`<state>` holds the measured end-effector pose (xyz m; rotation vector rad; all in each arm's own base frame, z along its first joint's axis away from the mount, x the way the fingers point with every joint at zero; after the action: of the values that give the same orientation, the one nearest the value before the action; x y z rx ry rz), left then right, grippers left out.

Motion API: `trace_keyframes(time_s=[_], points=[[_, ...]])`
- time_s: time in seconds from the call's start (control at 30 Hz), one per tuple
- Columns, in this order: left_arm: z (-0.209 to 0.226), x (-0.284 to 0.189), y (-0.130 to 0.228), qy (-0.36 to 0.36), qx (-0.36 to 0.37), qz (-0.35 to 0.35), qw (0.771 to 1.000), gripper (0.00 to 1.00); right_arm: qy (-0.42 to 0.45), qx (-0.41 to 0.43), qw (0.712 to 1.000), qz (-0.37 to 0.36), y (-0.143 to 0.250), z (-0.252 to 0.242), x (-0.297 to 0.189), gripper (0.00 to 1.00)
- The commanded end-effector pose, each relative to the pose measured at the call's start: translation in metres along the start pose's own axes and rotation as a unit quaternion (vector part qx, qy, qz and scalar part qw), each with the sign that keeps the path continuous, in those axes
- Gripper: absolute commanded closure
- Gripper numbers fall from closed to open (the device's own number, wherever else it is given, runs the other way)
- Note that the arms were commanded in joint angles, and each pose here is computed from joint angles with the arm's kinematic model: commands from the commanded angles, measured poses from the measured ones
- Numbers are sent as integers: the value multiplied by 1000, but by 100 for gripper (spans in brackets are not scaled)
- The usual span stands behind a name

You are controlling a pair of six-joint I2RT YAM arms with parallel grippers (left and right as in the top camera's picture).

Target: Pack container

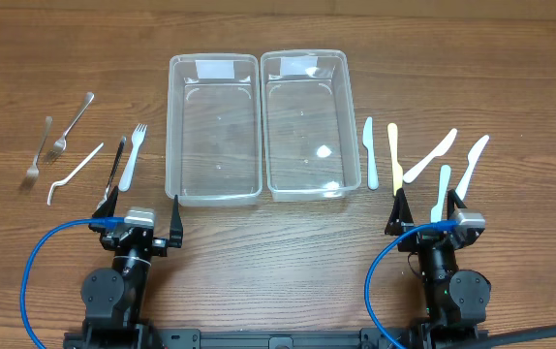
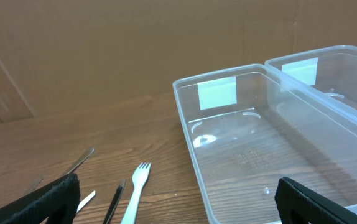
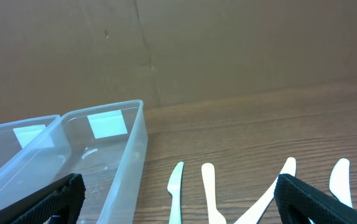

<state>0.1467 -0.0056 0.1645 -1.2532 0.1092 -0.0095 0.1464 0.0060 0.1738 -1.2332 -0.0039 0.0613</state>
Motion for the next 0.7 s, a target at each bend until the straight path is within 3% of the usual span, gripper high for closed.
trace_keyframes(time_s=[0.0, 0.67], points=[[0, 0, 0, 3, 7, -5, 1000, 0, -3, -2, 1000, 0, 2, 0, 0, 0], [0, 0, 0, 3, 7, -5, 1000, 0, -3, -3, 1000, 0, 2, 0, 0, 0]])
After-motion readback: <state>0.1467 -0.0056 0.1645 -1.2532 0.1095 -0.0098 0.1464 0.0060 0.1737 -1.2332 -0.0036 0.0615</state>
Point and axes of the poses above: each gripper's point midway between its finger pads, its own x axis out along the fingers, its own z axis along the line the jaws close on, y = z × x, the point moved 10 cm from there along -x, back along the fingers, and after that the axes turned 9 degrees about x, right-handed, at the moved point
